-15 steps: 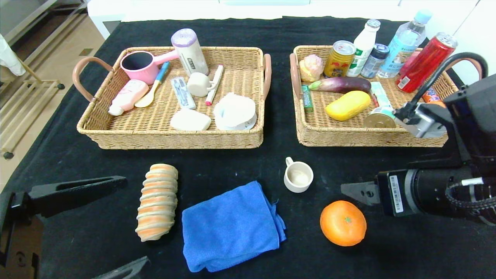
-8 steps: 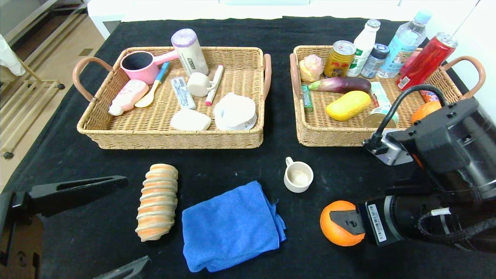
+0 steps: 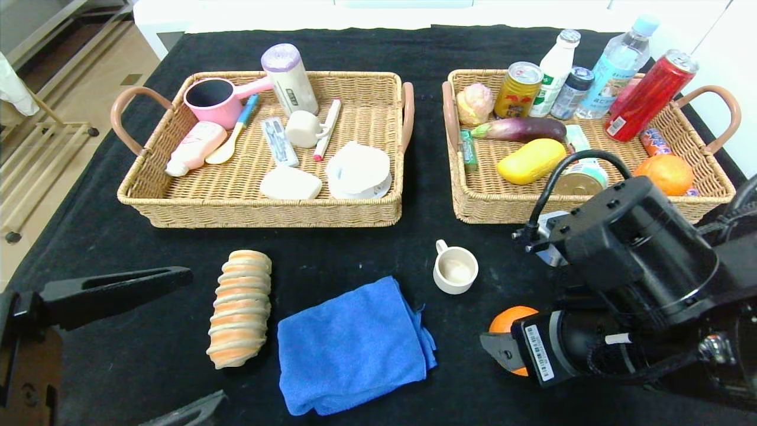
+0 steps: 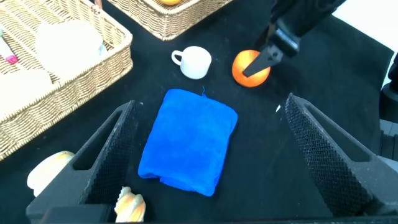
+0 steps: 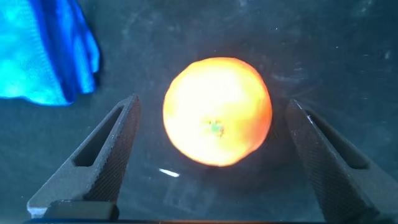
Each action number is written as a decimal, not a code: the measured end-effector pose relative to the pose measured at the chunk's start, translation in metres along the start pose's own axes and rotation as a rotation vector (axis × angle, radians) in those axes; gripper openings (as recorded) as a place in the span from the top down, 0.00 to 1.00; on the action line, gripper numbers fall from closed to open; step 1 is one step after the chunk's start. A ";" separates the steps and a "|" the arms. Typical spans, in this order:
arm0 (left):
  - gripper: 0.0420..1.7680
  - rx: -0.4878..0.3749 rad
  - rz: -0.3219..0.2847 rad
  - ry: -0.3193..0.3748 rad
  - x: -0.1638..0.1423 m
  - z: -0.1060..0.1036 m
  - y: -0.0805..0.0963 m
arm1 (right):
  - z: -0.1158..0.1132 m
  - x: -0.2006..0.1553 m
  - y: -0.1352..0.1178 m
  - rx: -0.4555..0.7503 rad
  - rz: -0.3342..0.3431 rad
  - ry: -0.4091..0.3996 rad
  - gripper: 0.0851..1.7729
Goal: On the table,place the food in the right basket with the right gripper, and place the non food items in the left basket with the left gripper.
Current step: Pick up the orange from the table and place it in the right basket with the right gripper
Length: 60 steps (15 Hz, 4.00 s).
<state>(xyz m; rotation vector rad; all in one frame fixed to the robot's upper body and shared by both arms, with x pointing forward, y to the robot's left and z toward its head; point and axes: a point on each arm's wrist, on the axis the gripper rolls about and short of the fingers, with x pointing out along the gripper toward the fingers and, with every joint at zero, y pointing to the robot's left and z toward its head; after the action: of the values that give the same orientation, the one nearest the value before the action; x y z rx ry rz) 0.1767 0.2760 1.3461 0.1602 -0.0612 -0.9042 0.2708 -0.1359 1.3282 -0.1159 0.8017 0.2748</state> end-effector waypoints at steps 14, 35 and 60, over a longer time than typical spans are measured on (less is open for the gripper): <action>0.03 0.015 0.001 -0.005 -0.001 0.000 0.000 | -0.004 0.021 0.003 -0.007 -0.071 0.050 0.04; 0.03 0.022 0.001 -0.014 -0.003 0.002 -0.001 | -0.007 0.031 0.005 -0.019 -0.087 0.076 0.32; 0.03 0.019 0.000 -0.006 -0.001 0.000 -0.001 | 0.073 -0.035 -0.023 0.172 -0.059 -0.298 0.32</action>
<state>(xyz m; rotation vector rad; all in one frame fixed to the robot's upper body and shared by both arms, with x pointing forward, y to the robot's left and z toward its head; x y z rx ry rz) 0.1753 0.2767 1.3464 0.1754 -0.0750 -0.9044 0.3046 -0.1500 1.4042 0.0628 0.5220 0.1612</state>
